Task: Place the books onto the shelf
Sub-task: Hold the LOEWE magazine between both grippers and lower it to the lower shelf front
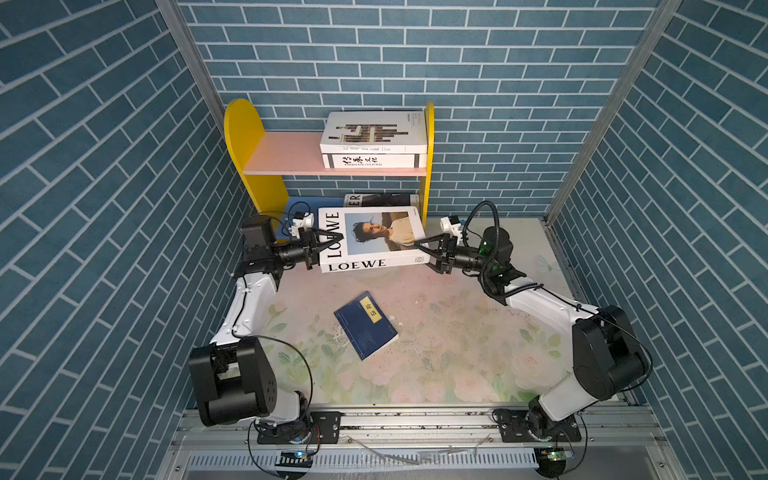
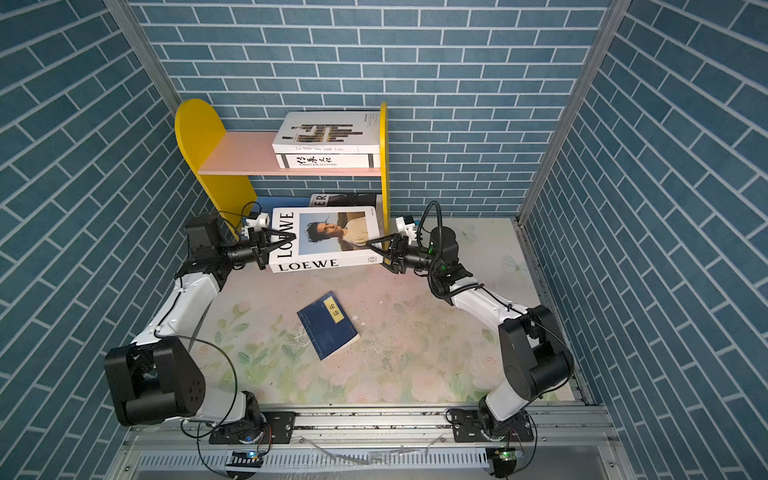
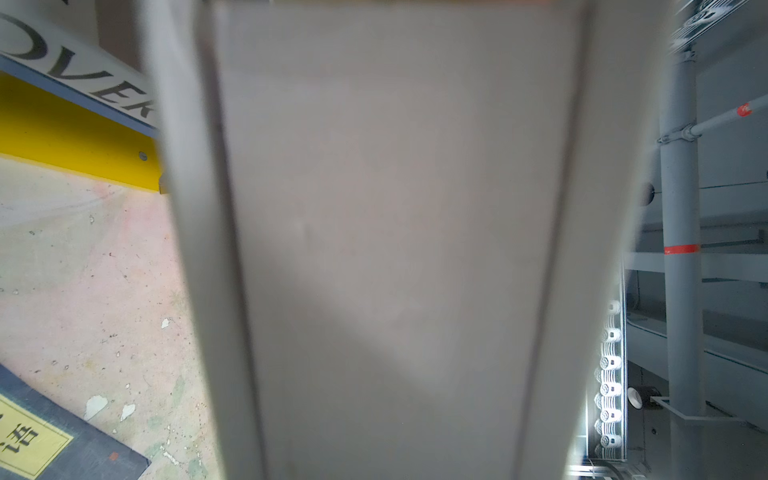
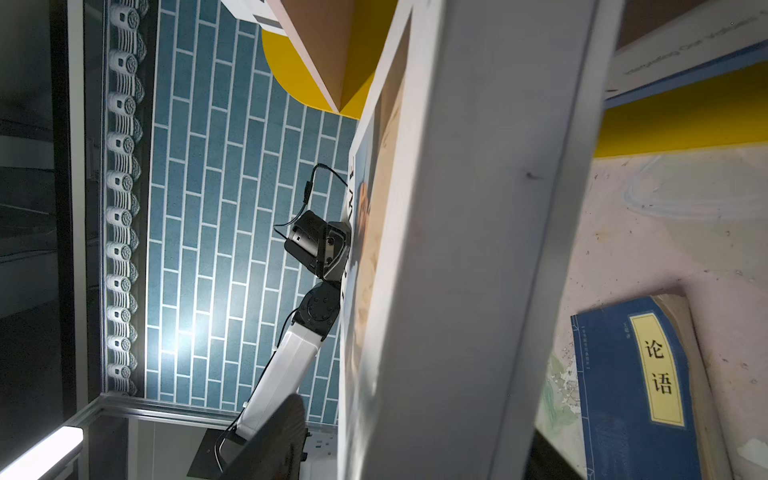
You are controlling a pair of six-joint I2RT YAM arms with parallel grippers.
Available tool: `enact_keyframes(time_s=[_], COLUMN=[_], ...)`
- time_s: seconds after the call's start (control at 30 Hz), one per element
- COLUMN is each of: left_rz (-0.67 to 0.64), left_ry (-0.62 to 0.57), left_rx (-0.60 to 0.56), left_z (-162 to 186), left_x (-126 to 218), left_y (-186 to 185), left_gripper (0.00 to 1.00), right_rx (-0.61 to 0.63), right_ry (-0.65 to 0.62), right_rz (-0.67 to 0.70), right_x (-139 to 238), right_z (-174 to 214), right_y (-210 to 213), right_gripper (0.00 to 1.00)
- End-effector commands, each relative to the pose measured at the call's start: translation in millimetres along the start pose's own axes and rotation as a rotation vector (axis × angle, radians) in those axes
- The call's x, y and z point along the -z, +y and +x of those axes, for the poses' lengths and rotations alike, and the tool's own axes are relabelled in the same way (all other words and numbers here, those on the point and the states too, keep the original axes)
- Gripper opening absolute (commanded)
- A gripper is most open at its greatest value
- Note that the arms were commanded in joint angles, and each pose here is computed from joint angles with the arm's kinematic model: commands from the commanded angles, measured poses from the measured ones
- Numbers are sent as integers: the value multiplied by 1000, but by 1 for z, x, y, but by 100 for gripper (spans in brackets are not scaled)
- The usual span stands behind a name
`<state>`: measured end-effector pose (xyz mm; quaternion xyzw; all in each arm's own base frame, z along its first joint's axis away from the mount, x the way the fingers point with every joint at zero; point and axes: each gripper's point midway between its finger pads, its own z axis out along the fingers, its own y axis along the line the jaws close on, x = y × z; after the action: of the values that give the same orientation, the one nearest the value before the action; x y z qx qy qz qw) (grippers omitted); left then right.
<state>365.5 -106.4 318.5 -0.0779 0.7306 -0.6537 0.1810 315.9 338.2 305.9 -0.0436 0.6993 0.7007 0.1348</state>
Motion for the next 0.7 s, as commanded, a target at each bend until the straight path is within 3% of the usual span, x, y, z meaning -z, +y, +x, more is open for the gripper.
enact_keyframes(time_s=[0.0, 0.27, 0.43, 0.67], left_rz=[21, 18, -3, -121], left_ry=[12, 8, -38, -195], left_rx=[-92, -97, -109, -72], left_z=[-5, -15, -27, -52], left_x=[-5, -8, -8, 4], left_y=[-15, -13, -13, 6], left_gripper=[31, 37, 60, 77], right_rx=[27, -14, -42, -29], right_ry=[10, -31, -102, -199], right_rz=[-50, -35, -20, -57], right_x=[-8, -12, -14, -18], right_z=[0, -7, -19, -43], right_y=[16, 2, -10, -10], right_gripper=[66, 52, 44, 38])
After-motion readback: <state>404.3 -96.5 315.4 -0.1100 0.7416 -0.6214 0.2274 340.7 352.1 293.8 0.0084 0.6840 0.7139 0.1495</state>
